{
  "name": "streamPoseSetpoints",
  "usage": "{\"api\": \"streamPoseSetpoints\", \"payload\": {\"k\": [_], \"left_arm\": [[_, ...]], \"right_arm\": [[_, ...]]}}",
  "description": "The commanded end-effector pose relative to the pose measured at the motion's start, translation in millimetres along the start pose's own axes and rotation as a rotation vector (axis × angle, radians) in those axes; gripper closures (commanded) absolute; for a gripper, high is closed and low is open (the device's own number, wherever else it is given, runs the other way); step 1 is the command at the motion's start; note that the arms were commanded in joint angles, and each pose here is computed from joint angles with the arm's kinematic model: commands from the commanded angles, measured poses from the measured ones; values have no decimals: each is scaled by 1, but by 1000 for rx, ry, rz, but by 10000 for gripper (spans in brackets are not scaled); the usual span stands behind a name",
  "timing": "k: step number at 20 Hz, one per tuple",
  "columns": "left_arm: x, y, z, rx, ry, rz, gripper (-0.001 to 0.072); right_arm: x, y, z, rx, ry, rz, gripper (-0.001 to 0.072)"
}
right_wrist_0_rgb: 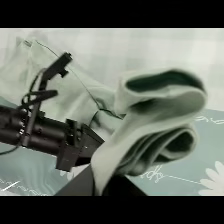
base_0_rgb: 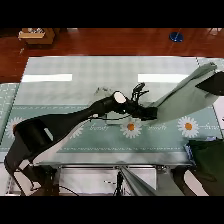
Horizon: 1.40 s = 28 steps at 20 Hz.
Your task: Fold the shirts.
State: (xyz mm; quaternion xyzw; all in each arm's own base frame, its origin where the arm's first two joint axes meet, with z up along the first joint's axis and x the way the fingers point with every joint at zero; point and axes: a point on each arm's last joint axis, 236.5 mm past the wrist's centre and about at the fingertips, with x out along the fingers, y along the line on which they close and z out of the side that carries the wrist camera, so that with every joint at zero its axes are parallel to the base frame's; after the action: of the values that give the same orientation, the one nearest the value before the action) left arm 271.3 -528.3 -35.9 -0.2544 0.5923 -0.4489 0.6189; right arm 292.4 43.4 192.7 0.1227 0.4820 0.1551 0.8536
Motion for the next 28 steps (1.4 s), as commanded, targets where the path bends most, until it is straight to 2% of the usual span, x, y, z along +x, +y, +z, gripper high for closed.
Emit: {"api": "streamPoseSetpoints", "payload": {"k": [1, 6, 9, 13, 17, 21, 24, 25, 26, 27, 28], "left_arm": [[-40, -3, 21, 110, -1, 26, 683], [-212, -18, 81, 372, -174, 225, 682], [-333, -37, 95, 430, -355, 319, 682], [-454, -58, 74, 437, -545, 416, 682], [-506, -77, 36, 438, -621, 476, 682], [-502, -97, -3, 451, -572, 470, 682], [-496, -105, -29, 464, -518, 471, 682], [-496, -107, -34, 471, -512, 473, 682], [-496, -110, -37, 470, -518, 471, 682], [-497, -113, -39, 475, -523, 473, 682], [-498, -113, -40, 476, -525, 478, 682]], "right_arm": [[0, -7, 5, 11, -23, -30, 687], [20, 15, 31, 7, -78, 62, 687], [59, 42, 37, -27, -27, 126, 687], [129, 94, 41, -67, 22, 209, 687], [207, 152, 25, -114, 65, 273, 687], [269, 199, 9, -158, 32, 302, 687], [297, 227, 5, -107, -13, 341, 684], [302, 235, 3, -76, -19, 361, 577], [306, 241, 2, -49, -20, 378, 355], [306, 245, 0, -44, -18, 387, 228], [304, 246, 0, -47, -18, 392, 185]]}}
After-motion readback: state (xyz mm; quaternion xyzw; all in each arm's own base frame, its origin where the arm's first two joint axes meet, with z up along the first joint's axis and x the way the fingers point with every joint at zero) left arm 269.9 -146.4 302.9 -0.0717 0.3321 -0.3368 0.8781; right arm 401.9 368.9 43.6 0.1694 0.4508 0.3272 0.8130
